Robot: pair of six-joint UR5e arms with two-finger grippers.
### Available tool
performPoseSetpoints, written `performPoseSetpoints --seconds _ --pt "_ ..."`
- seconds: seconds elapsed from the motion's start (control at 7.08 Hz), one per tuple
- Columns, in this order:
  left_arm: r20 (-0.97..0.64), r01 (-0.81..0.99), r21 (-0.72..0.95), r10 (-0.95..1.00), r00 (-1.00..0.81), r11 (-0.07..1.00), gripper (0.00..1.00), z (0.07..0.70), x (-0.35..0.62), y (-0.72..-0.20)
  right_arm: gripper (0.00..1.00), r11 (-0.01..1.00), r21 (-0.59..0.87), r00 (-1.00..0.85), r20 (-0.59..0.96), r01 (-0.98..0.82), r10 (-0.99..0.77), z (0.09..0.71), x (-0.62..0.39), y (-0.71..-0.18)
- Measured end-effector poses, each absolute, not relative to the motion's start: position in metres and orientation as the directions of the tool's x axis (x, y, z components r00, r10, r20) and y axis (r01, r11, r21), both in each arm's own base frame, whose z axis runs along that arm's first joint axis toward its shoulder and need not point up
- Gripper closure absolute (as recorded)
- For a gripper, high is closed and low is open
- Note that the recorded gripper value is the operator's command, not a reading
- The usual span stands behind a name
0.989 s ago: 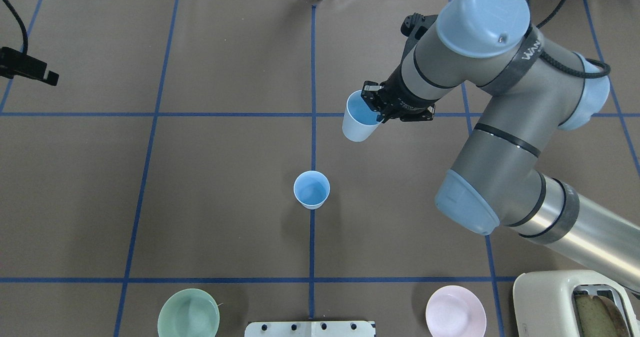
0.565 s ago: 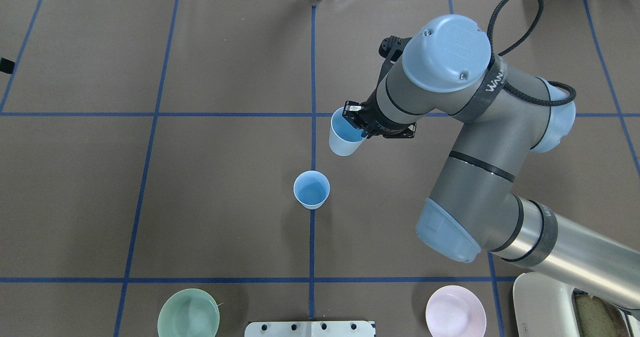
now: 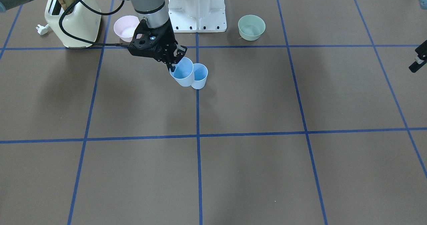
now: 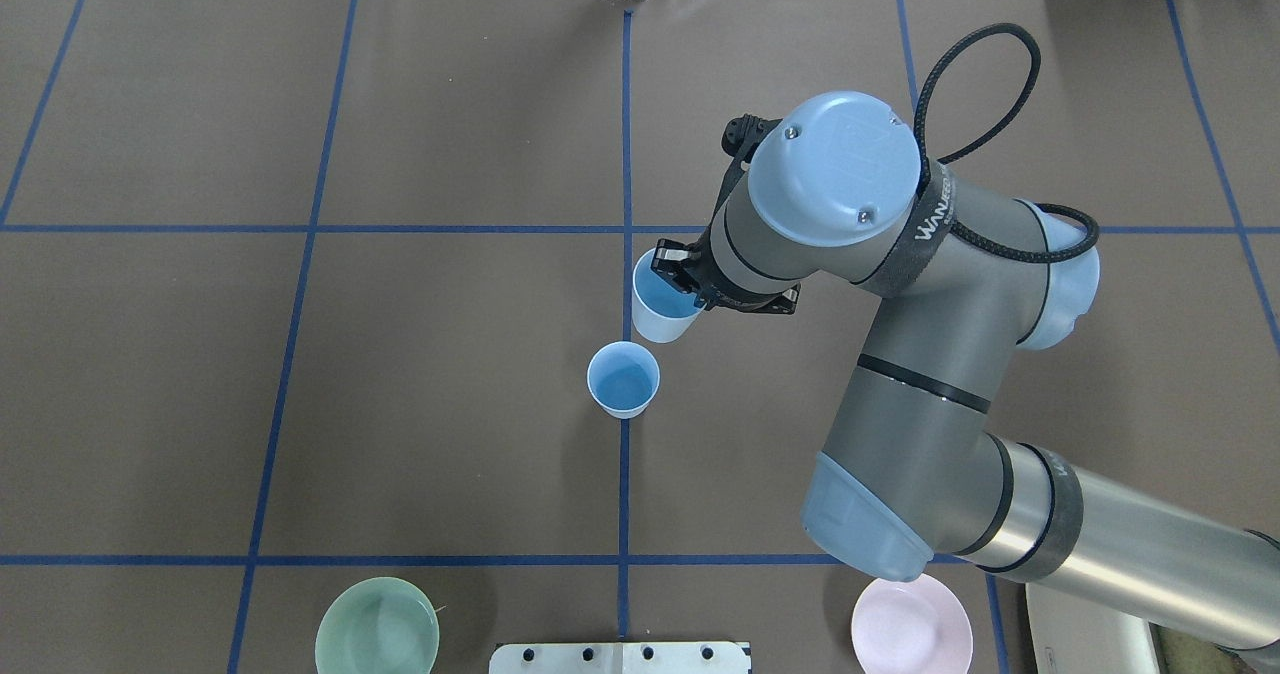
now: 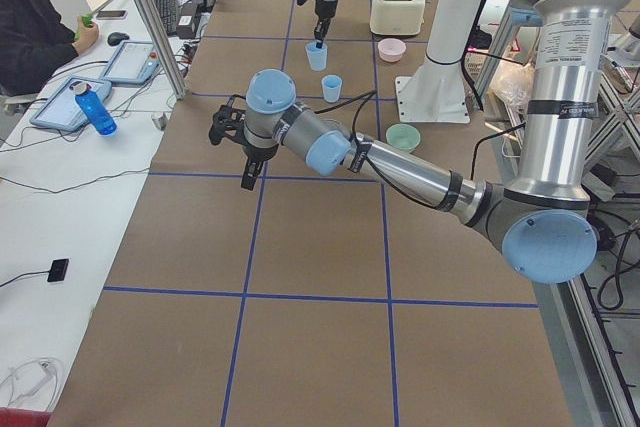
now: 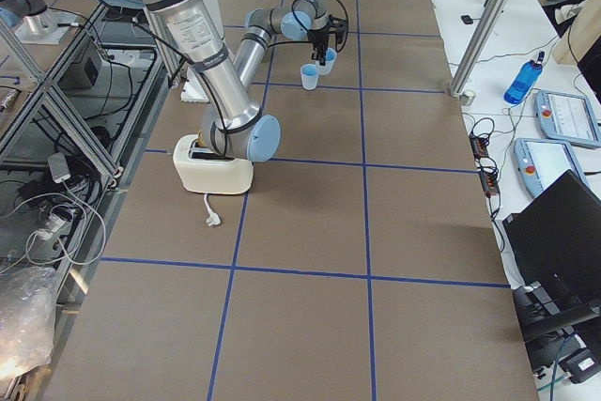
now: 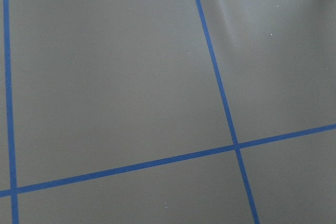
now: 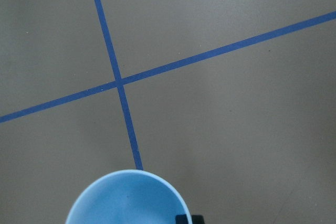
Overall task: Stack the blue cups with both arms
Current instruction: 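Carry the held cup with the right gripper over the cup at the centre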
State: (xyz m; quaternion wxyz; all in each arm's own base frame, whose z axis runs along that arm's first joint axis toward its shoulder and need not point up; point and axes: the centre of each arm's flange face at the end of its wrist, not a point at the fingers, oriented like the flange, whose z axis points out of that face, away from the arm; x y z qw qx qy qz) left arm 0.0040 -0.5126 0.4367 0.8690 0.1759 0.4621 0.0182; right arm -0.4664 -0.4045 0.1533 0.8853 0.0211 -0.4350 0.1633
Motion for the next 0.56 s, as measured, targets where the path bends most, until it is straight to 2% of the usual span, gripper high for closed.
performPoseSetpoints --seconds 0.56 --pt "-0.799 0.135 0.321 0.191 0.570 0.937 0.02 0.439 -0.001 -0.511 1.00 0.947 -0.090 0.602 0.752 -0.310 0.269 0.156 -0.491 -0.374"
